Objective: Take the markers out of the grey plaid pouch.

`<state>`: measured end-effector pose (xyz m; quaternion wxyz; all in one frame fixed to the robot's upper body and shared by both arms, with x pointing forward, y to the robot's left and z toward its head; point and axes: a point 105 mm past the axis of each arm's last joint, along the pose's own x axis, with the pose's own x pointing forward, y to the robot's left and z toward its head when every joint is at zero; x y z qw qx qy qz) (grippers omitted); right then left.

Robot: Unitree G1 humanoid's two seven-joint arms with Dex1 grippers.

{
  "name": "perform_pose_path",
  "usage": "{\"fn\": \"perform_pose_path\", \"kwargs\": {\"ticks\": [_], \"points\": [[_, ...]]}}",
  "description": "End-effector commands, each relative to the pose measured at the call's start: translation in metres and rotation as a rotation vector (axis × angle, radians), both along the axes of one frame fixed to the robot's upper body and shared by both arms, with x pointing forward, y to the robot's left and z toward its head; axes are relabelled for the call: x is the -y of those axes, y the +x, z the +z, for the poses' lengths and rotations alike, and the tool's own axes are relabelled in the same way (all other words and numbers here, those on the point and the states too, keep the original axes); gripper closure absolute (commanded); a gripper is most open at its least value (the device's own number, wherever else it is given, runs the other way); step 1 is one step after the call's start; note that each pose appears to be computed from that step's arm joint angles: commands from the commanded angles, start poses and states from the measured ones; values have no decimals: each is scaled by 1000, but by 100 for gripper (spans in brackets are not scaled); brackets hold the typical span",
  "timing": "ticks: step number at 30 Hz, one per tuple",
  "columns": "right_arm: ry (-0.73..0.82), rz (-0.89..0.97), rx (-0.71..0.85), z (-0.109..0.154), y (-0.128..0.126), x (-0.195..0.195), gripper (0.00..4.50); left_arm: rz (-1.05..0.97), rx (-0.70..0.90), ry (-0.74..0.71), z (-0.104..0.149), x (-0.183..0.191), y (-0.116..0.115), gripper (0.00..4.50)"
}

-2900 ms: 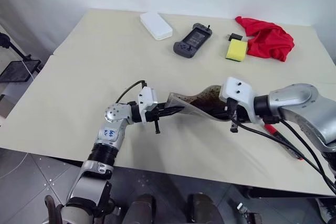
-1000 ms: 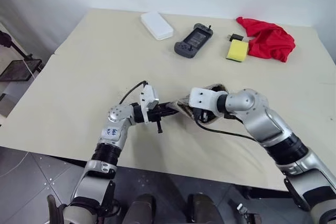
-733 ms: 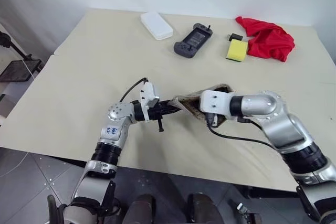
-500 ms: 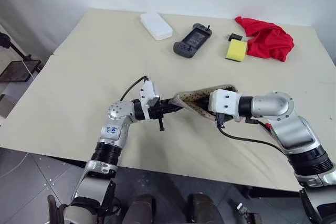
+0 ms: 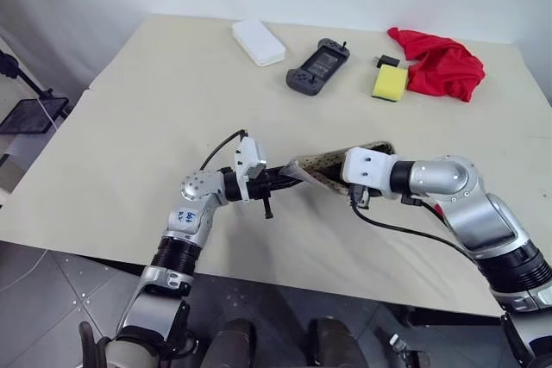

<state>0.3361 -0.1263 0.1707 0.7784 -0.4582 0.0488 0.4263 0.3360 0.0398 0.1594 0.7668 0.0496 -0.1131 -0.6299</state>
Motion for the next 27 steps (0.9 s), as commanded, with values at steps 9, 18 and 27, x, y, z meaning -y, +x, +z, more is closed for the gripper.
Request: {"fn": "perform_pose_path", "kwargs": {"ticks": [9, 18, 27], "points": [[-60, -156, 147, 30, 0, 45, 398, 70, 26, -7, 6, -29, -2, 450], [110, 60, 93, 27, -16, 37, 398, 68, 26, 1, 7, -30, -2, 450], [660, 146, 118, 94, -27, 25, 398, 80, 23, 0, 6, -31, -1, 450]]}}
